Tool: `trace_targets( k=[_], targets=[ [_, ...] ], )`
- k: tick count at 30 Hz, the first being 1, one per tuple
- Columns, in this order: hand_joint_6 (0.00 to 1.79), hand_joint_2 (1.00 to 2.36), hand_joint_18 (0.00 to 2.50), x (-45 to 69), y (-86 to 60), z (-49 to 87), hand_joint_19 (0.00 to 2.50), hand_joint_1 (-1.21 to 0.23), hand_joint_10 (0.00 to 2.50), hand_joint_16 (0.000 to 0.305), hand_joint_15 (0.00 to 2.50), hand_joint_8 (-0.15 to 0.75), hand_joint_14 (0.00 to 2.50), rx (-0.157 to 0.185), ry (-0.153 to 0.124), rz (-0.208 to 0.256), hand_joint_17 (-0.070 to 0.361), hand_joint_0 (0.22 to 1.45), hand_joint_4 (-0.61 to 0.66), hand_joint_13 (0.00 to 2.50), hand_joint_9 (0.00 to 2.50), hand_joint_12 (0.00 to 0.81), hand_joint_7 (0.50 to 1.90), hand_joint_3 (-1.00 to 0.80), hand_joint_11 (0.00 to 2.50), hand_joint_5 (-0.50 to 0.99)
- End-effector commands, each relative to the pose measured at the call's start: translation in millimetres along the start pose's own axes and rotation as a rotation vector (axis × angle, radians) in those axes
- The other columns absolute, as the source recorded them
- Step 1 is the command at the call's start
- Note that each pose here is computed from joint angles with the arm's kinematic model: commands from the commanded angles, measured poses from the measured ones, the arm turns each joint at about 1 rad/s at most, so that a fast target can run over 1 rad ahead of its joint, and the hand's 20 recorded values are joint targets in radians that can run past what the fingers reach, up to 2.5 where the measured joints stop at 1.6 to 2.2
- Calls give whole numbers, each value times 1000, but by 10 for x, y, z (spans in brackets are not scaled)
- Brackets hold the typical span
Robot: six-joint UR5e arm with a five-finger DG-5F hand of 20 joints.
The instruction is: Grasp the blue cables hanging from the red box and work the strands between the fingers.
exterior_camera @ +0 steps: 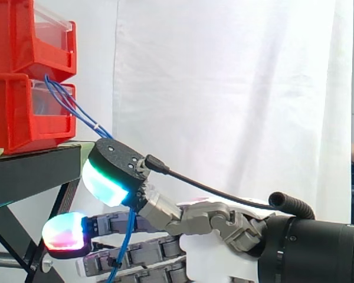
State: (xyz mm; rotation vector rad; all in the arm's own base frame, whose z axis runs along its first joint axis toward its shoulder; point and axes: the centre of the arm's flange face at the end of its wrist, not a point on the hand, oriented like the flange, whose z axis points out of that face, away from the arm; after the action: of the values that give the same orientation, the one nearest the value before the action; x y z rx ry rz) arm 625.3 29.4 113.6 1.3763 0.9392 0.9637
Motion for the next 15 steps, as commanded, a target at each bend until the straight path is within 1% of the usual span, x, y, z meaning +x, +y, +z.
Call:
trace_targets(
  k=[1, 6, 7, 9, 10, 11, 14, 15],
  targets=[
    [6, 1000, 0, -31, -8, -3, 126, -519, 5, 71, 153, 300, 4, 12, -3, 7, 159, 688, 117, 55, 198, 404, 656, -1000, 177, -355],
    [6, 1000, 0, -56, 61, 7, 121, -520, 7, 71, 150, 300, 4, 7, -7, 9, 159, 687, 117, 57, 199, 404, 652, -1000, 176, -352],
    [6, 1000, 0, -71, 88, 3, 115, -519, 5, 71, 150, 300, 4, 8, -9, 7, 159, 688, 117, 57, 198, 405, 656, -1000, 175, -353],
    [6, 1000, 0, -70, 90, 4, 119, -519, 5, 71, 153, 300, 4, 10, -9, 5, 159, 688, 117, 56, 199, 404, 655, -1000, 177, -353],
    [6, 1000, 0, -81, 138, 2, 121, -520, 5, 71, 150, 300, 4, 10, -11, 5, 159, 688, 117, 56, 199, 404, 655, -1000, 176, -353],
    [6, 1000, 0, -105, 132, 2, 121, -520, 4, 71, 150, 300, 4, 17, -14, -1, 159, 688, 117, 56, 199, 404, 653, -1000, 176, -352],
    [6, 1000, 0, -120, 171, -7, 121, -520, 5, 71, 153, 300, 4, 22, -11, -5, 159, 688, 117, 57, 198, 404, 653, -1000, 176, -353],
    [6, 1000, 0, -148, 185, -29, 121, -520, 5, 71, 153, 300, 5, 23, -11, -6, 159, 688, 118, 56, 198, 404, 653, -1000, 176, -353]
  ],
)
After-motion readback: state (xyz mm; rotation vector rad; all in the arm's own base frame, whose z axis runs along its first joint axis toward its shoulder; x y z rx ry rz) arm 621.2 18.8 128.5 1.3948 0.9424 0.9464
